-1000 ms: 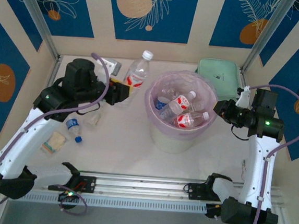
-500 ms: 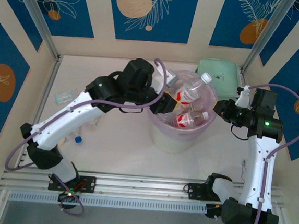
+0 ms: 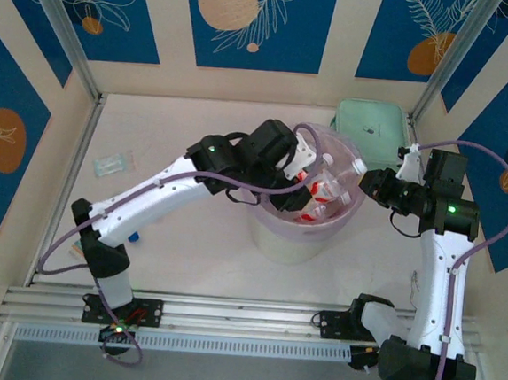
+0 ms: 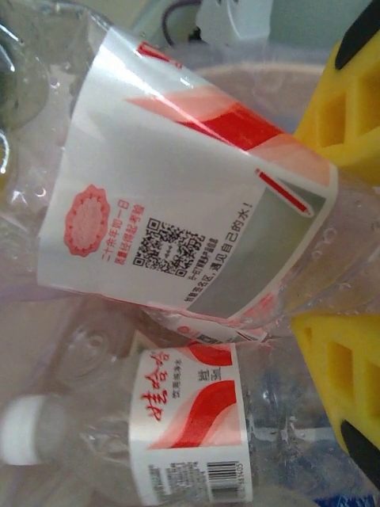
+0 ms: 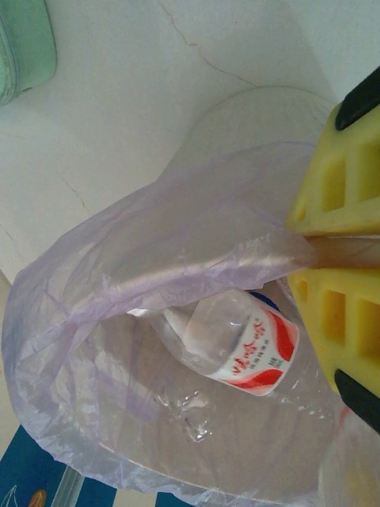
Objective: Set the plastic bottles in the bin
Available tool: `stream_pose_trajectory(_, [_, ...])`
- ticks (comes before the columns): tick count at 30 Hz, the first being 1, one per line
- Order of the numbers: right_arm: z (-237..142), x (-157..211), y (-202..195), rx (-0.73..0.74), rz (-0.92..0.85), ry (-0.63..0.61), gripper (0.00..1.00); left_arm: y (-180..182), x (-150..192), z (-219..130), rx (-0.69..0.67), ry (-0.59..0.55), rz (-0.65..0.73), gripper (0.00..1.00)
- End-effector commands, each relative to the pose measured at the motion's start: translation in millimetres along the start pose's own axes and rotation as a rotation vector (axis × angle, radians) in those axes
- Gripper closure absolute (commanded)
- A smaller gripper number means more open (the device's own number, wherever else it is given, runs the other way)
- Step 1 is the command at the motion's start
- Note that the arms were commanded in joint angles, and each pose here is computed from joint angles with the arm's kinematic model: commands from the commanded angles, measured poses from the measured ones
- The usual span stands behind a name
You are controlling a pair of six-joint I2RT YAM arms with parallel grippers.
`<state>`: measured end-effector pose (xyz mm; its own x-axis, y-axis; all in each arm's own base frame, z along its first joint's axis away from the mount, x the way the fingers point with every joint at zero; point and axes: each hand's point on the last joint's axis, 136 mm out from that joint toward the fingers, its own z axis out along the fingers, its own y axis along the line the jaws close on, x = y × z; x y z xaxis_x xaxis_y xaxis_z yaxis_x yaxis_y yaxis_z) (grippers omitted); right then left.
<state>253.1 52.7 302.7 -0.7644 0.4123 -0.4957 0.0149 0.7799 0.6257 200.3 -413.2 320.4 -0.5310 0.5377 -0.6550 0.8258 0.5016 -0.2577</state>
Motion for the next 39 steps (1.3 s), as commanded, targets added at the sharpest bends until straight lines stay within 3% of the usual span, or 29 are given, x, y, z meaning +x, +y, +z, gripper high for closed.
stream_pose_trajectory(1, [-1.2,7.9,-0.6,0.008,0.0,0.032,0.85,0.6,26.6,1.2,-0.039,0.113,0.006,0.73])
stream_pose_trajectory(4, [-4.4,4.0,1.6,0.01,-0.013,0.014,0.84,6.2,35.7,6.0,-0.069,0.147,0.004,0.72])
stream_pose_trajectory(8, [-21.9,-12.4,20.4,-0.017,-0.069,-0.059,0.68,12.6,47.8,14.9,-0.096,0.194,-0.002,0.66])
stream_pose_trajectory(13, [-46.6,-30.4,46.8,-0.051,-0.136,-0.143,0.55,11.9,49.0,14.1,-0.09,0.192,0.001,0.43])
stream_pose_trajectory(17, [-53.9,-30.6,70.7,-0.114,-0.177,-0.153,0.53,4.9,27.2,-7.7,-0.072,0.082,0.03,0.23])
stream_pose_trajectory(20, [-46.1,-23.4,82.0,-0.134,-0.211,-0.119,0.56,-0.1,16.2,-21.0,-0.054,0.031,0.044,0.18])
stream_pose_trajectory(24, [-22.8,-9.4,89.1,-0.126,-0.25,-0.038,0.64,2.9,6.5,-34.9,-0.073,-0.025,0.051,0.19])
stream_pose_trajectory(28, [3.6,5.3,87.3,-0.113,-0.238,0.042,0.72,15.5,1.6,-38.7,-0.113,-0.069,0.02,0.3])
stream_pose_trajectory(32, [30.3,28.2,75.8,-0.084,-0.208,0.125,0.74,31.9,8.7,-23.6,-0.14,-0.063,-0.033,0.39])
stream_pose_trajectory(39, [67.6,67.7,50.3,-0.046,-0.149,0.24,0.76,55.6,22.5,-7.8,-0.146,-0.065,-0.123,0.44])
